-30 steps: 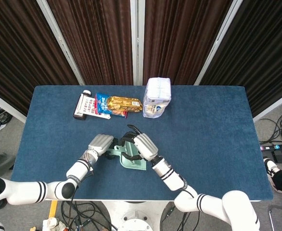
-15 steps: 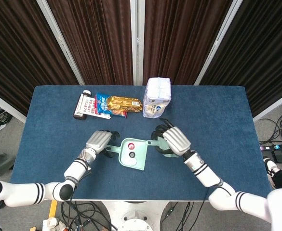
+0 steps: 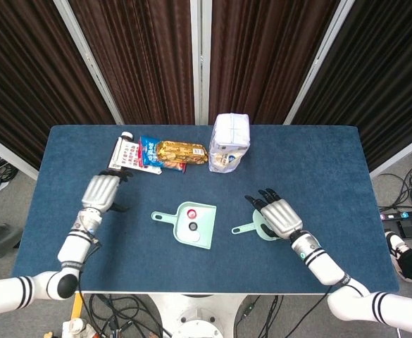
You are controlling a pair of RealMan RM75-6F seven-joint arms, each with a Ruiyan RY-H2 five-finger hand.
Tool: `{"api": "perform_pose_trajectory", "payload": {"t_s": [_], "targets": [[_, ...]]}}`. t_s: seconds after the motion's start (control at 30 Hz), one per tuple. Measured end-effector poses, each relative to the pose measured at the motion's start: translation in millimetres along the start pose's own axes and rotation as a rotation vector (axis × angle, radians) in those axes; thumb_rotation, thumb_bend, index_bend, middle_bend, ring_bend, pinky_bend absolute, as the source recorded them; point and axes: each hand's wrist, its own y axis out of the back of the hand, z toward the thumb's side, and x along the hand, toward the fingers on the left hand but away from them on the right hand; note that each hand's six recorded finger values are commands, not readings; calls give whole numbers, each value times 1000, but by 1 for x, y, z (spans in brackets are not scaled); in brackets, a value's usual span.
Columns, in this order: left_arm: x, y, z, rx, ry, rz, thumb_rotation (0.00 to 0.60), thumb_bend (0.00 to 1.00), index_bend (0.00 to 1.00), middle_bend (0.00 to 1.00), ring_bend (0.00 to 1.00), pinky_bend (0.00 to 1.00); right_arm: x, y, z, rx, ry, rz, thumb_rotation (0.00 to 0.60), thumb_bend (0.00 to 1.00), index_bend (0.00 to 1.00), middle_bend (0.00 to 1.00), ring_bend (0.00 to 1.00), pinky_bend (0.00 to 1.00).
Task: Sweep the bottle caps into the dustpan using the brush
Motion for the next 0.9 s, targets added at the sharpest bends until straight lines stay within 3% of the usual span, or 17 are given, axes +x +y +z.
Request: {"api": "perform_pose_trajectory", "payload": {"t_s": [0.27, 0.5, 0.67, 0.9], "targets": [[-44, 14, -92, 61, 166, 83, 600, 105, 286, 313, 235, 219, 36, 25, -43, -72, -121, -150, 600, 281, 0, 158, 0, 0], [-98, 16, -152, 67, 280, 148, 600, 105, 287, 313, 235, 206, 104, 44, -92, -214, -227, -308, 600, 286, 0, 139, 0, 0], [-136, 20, -169, 63, 317, 231, 600, 105, 287, 313, 235, 199, 152, 46, -108, -245, -267, -366, 600, 298, 0, 145, 0, 0], [-177, 12, -154, 71, 266, 280, 600, 105, 287, 313, 235, 192, 204, 33, -99, -288, -342, -383, 600, 311, 0, 156, 0, 0]]}}
